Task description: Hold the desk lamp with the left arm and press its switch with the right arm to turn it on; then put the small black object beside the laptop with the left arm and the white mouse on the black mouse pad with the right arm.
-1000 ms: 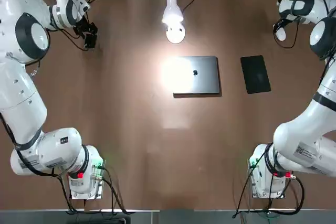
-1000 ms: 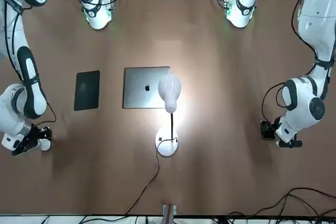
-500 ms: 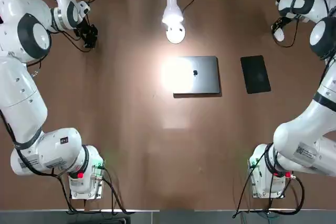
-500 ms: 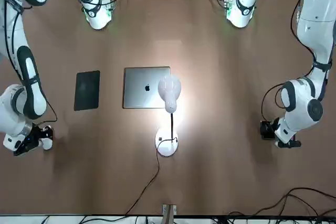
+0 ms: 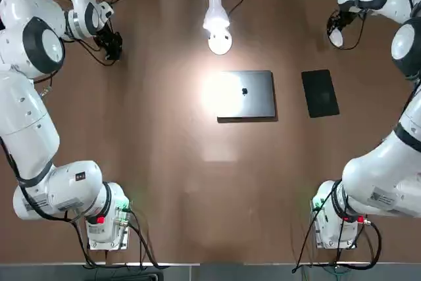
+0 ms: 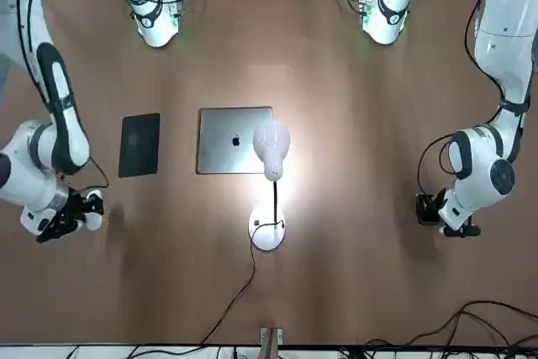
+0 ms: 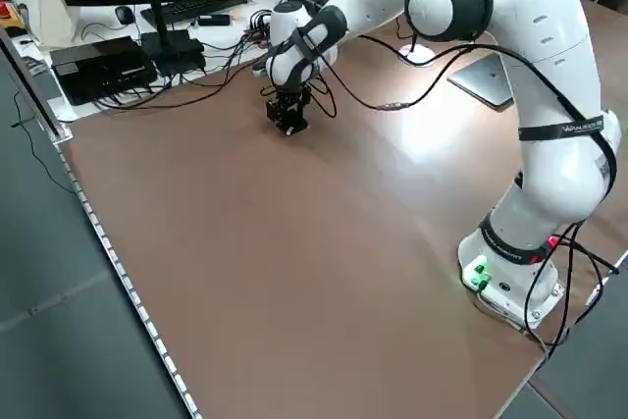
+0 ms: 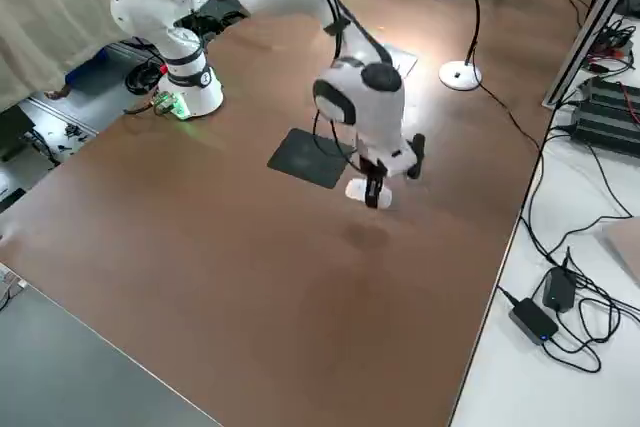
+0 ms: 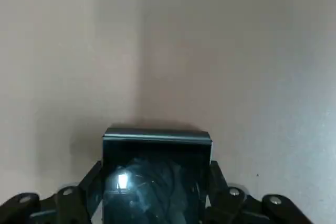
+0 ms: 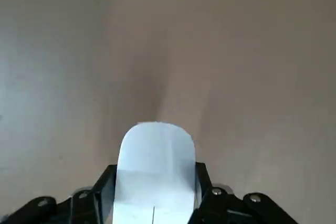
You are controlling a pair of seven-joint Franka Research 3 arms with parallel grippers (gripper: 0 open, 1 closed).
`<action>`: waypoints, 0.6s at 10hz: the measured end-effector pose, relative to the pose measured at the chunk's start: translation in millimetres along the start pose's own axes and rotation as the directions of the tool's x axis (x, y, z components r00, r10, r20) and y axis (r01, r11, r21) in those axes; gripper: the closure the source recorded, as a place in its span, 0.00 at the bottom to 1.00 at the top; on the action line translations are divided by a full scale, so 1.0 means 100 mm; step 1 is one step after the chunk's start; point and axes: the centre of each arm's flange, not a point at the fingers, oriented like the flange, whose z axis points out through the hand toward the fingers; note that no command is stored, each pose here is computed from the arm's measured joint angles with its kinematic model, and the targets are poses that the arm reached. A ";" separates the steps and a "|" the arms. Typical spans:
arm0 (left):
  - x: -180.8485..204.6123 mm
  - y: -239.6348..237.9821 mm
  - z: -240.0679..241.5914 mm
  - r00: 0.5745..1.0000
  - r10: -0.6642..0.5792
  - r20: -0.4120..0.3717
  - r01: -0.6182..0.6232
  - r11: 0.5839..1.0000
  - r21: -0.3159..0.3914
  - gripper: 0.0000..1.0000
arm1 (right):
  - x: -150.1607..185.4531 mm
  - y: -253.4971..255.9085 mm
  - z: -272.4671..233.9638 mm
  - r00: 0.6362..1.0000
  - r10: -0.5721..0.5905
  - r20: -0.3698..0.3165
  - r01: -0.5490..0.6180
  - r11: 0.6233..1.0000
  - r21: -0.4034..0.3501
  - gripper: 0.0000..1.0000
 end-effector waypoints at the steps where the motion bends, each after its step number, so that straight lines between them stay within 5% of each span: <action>1: -0.01 0.04 -0.11 1.000 0.006 -0.009 -0.006 1.000 0.001 0.20 | -0.16 -0.31 -0.09 0.999 0.036 0.004 -0.036 0.999 -0.002 0.36; 3: -0.16 0.53 -0.47 1.000 0.001 -0.026 -0.001 1.000 -0.013 0.20 | -0.59 -0.88 -0.11 0.994 0.103 0.018 -0.103 0.995 -0.005 0.36; 6: -0.74 2.09 -0.53 0.999 -0.039 0.030 0.039 0.999 -0.013 0.20 | -1.22 -1.22 0.06 0.989 0.134 0.065 -0.134 0.991 -0.007 0.36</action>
